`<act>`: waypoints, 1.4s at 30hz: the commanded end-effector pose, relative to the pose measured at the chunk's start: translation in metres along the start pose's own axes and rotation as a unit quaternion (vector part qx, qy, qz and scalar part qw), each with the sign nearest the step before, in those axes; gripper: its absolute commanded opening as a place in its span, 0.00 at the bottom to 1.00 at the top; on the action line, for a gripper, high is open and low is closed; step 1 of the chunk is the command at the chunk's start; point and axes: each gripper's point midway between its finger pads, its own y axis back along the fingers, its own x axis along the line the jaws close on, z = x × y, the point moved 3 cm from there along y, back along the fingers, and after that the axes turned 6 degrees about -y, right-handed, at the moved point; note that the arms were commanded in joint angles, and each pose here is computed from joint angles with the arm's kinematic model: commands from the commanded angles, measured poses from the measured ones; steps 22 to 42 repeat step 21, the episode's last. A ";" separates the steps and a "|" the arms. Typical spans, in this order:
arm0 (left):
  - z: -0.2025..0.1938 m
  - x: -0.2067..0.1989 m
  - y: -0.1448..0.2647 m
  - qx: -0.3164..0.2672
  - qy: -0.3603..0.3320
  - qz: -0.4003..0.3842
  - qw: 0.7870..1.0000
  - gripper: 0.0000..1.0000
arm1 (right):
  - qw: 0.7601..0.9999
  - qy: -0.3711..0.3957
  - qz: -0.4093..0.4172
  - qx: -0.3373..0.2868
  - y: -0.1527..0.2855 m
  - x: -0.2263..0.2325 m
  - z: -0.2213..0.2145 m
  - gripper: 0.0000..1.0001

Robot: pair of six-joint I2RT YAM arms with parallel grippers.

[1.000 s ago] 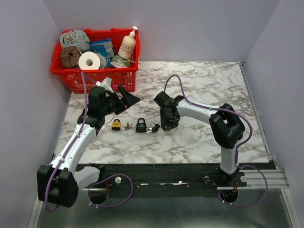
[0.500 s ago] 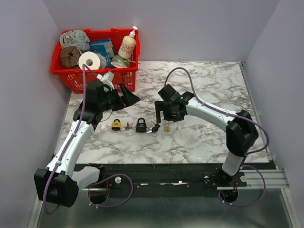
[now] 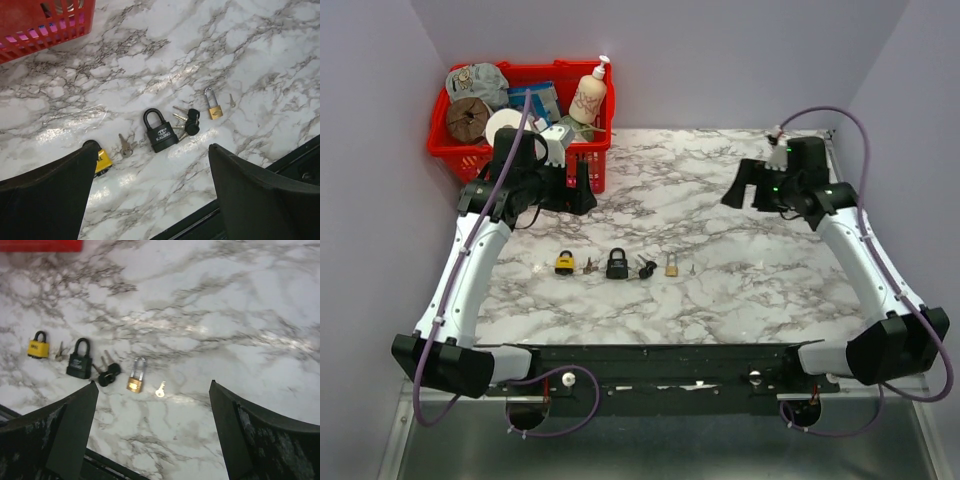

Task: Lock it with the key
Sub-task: Reset both arms

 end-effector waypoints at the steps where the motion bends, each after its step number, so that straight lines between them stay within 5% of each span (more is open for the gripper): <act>1: -0.008 0.008 0.011 0.022 -0.037 0.025 0.999 0.99 | 0.999 0.011 0.048 0.008 0.038 -0.029 -0.011 1.00; 15: -0.050 0.009 0.007 0.038 -0.018 0.027 0.999 0.99 | 0.994 0.056 0.094 -0.013 0.078 -0.025 -0.077 1.00; 42: -0.051 0.009 0.009 0.034 -0.021 0.031 0.999 0.99 | 0.994 0.049 0.097 -0.009 0.080 -0.025 -0.077 1.00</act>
